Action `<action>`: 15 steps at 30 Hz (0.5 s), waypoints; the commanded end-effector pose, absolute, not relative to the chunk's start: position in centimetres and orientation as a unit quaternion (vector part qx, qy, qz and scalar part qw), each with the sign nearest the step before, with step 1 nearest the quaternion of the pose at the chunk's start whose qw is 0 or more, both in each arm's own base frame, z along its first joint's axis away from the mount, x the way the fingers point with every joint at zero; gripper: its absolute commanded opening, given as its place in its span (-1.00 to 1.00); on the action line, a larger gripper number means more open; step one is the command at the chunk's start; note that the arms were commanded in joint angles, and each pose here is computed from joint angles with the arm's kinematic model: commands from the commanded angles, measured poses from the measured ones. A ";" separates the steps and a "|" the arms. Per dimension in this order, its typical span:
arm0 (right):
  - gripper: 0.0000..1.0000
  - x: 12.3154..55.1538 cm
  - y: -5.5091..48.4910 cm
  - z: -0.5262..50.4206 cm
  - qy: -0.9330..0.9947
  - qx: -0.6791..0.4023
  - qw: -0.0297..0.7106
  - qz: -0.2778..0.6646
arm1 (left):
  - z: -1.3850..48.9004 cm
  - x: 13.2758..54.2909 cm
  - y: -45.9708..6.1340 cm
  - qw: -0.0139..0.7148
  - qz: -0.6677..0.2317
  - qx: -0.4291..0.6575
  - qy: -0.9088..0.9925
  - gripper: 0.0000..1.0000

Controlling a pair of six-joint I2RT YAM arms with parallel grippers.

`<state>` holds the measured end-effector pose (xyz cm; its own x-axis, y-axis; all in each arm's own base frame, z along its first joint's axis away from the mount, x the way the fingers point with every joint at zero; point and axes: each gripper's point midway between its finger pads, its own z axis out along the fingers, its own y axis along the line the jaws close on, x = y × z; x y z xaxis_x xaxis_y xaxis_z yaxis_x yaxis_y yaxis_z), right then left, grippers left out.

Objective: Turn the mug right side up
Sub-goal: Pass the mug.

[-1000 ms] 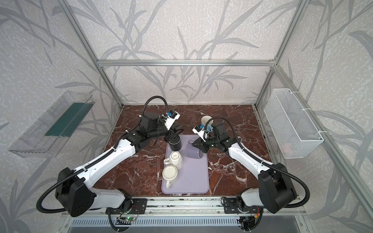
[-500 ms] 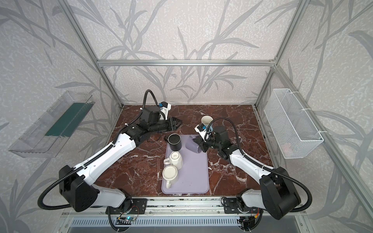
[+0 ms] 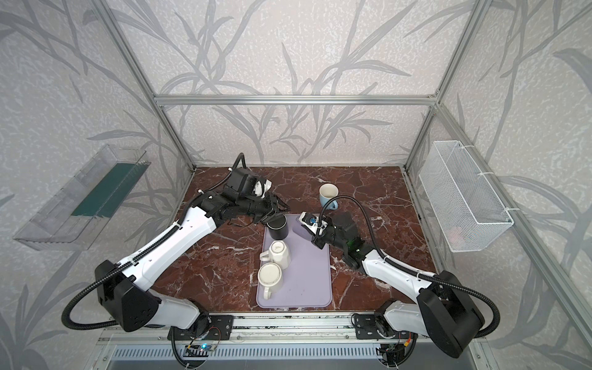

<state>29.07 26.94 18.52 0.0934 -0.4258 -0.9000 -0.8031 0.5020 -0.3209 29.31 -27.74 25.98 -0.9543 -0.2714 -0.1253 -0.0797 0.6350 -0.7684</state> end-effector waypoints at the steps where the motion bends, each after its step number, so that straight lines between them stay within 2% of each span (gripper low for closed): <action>1: -1.00 30.0 26.8 22.9 0.593 -0.462 0.651 0.103 | 25.2 27.4 -28.1 0.035 -0.426 -0.139 0.893 -0.19; 9: -1.00 29.6 27.3 24.6 0.565 -0.462 0.684 0.024 | 22.4 27.0 -29.1 -0.032 -0.413 -0.164 0.895 -0.22; 15: -1.00 29.4 27.2 25.5 0.553 -0.460 0.695 0.005 | 22.0 27.9 -29.5 -0.035 -0.420 -0.182 0.888 -0.22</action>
<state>28.71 27.83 20.25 0.2924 -0.5521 -0.7808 -0.6414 0.4923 -0.5883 27.67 -29.17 21.46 -0.9431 -0.2797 0.1799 -0.3190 0.6077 -0.7273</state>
